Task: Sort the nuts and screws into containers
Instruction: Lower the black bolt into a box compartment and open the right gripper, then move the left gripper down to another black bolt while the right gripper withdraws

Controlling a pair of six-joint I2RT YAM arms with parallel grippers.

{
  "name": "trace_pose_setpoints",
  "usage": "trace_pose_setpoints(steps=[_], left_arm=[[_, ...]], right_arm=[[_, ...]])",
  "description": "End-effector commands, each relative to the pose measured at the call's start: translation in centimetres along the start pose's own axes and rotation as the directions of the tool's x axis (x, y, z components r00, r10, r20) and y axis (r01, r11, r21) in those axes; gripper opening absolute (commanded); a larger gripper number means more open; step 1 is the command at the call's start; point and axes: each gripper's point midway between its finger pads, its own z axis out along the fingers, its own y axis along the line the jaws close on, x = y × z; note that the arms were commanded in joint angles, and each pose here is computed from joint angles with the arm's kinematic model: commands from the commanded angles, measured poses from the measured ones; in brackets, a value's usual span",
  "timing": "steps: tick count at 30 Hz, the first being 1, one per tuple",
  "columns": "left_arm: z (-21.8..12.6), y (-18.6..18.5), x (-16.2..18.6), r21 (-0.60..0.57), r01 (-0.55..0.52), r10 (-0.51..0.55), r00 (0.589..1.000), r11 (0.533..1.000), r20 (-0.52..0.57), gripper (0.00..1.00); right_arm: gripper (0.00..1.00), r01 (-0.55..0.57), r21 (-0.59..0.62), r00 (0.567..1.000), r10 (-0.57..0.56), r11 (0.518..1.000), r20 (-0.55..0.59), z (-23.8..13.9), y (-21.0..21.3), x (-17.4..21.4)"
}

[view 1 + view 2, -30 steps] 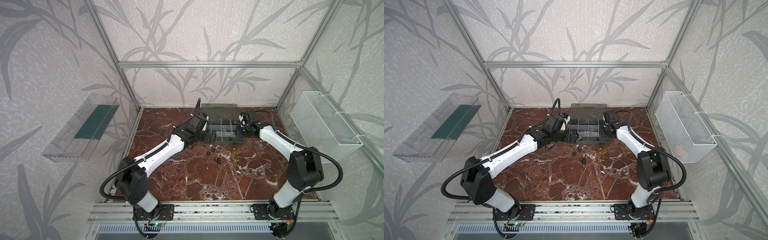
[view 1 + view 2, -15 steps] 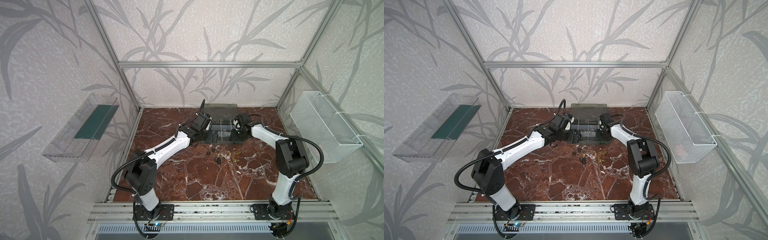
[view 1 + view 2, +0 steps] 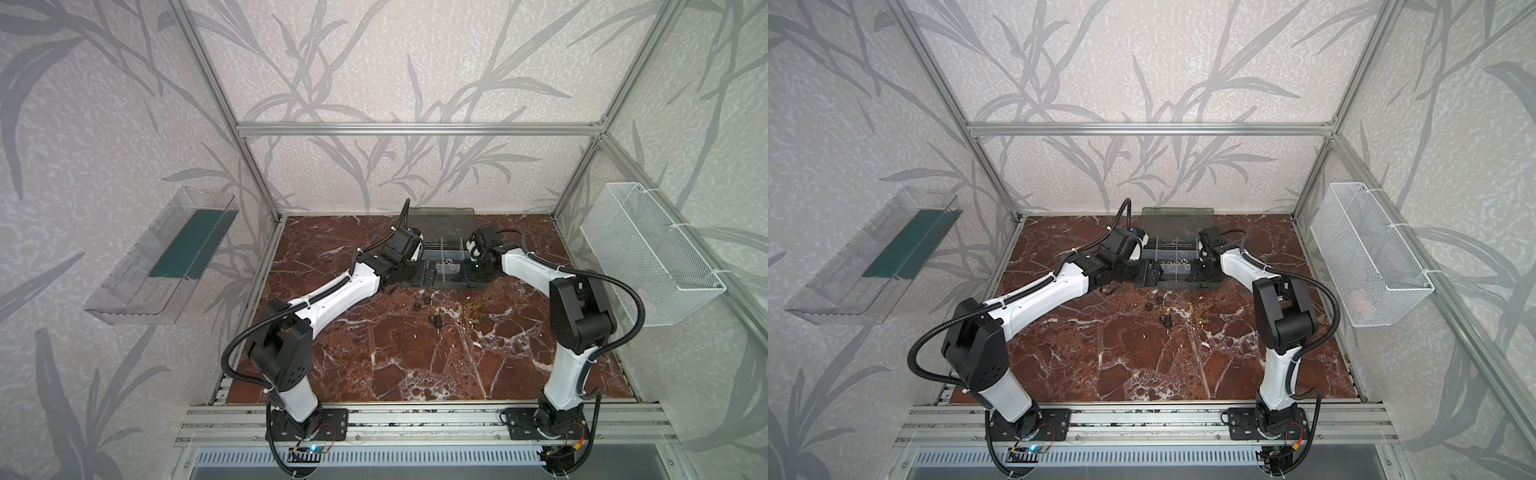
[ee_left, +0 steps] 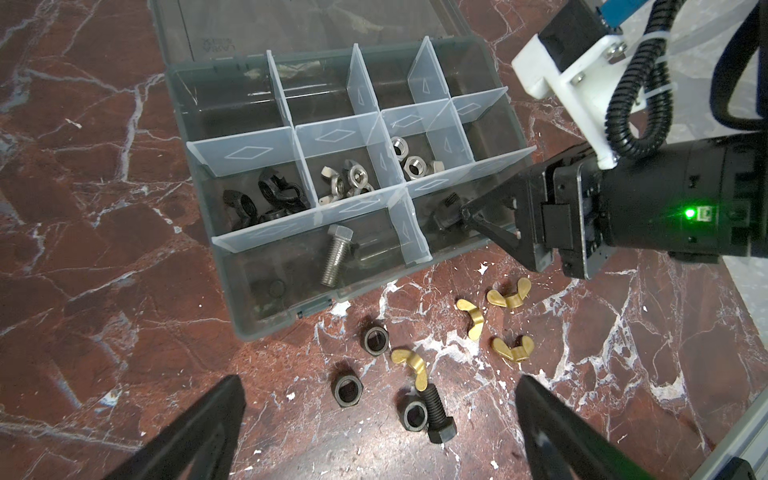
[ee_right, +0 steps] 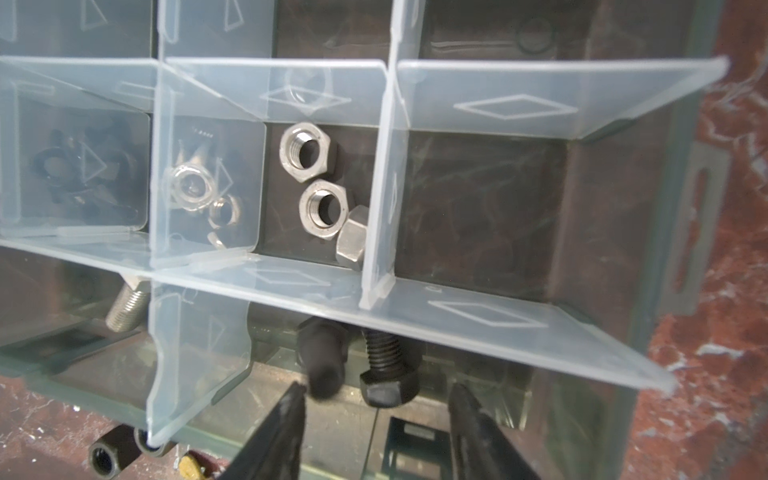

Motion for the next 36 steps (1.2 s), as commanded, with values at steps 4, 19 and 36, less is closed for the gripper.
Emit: trace_pose_setpoints(steps=[4,19,36], left_arm=[[-1.6,0.4,-0.1,-0.01,-0.003,0.003,1.0,1.0,0.03,0.99],[-2.2,0.5,2.0,0.01,0.026,-0.026,1.0,1.0,-0.007,0.99],[3.1,-4.4,10.0,0.091,0.083,-0.056,0.963,0.992,-0.264,0.99]], right_arm=[[0.61,-0.008,-0.003,1.0,0.008,1.0,0.024,-1.3,0.1,-1.1],[0.71,-0.006,-0.021,0.991,0.009,1.0,0.132,-8.2,0.6,-0.9],[0.99,-0.026,-0.021,0.991,0.029,0.999,0.134,-12.0,-1.1,6.8]])
